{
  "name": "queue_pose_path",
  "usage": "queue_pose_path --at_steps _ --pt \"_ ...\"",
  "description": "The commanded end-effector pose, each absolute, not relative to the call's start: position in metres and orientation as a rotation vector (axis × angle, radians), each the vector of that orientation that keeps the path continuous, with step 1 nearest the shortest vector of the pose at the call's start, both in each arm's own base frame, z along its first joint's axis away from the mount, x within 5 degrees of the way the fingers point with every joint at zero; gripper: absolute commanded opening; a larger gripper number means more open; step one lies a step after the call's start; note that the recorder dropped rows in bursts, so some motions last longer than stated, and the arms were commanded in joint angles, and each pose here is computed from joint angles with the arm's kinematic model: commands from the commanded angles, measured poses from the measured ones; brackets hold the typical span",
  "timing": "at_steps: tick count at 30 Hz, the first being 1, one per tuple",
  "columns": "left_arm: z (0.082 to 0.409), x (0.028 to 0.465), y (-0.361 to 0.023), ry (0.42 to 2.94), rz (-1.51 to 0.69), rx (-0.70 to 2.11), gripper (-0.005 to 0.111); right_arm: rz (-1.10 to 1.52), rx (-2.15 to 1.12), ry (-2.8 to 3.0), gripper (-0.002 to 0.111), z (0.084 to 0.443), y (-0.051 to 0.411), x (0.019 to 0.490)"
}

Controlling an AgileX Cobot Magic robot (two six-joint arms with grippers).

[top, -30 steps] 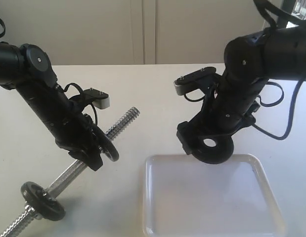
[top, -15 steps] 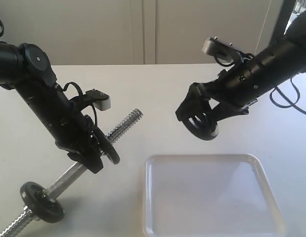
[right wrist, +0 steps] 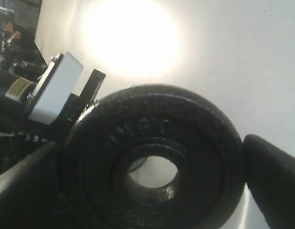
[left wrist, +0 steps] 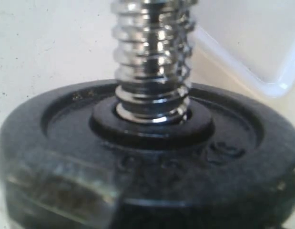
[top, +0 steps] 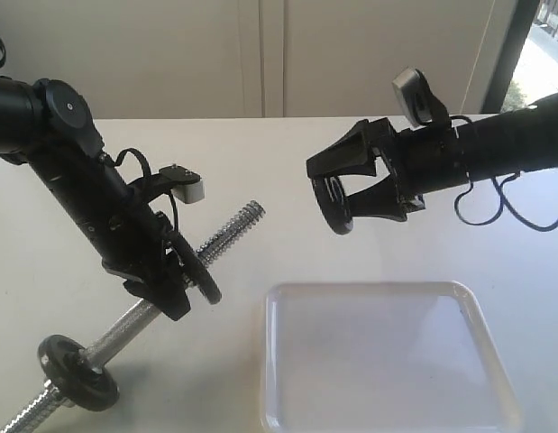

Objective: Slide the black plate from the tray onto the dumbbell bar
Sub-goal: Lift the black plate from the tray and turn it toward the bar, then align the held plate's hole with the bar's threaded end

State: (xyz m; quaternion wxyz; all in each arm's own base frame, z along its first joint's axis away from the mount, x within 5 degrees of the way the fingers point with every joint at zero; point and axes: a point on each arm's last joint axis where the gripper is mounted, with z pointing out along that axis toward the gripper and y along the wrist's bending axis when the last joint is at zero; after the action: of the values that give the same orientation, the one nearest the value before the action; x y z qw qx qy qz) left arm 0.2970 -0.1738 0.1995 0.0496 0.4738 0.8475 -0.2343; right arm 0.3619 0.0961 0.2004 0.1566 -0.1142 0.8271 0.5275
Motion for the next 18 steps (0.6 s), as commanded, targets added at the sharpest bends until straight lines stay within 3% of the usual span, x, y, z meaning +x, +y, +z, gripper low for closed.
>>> queue_pose_path --at_steps 1,18 --pt "0.224 0.285 -0.182 2.548 -0.931 1.39 0.0 1.674 -0.192 2.195 0.0 0.206 0.105 0.369" --pt "0.225 0.285 -0.183 2.531 -0.939 1.411 0.0 1.763 -0.163 2.154 0.0 0.192 0.166 0.365"
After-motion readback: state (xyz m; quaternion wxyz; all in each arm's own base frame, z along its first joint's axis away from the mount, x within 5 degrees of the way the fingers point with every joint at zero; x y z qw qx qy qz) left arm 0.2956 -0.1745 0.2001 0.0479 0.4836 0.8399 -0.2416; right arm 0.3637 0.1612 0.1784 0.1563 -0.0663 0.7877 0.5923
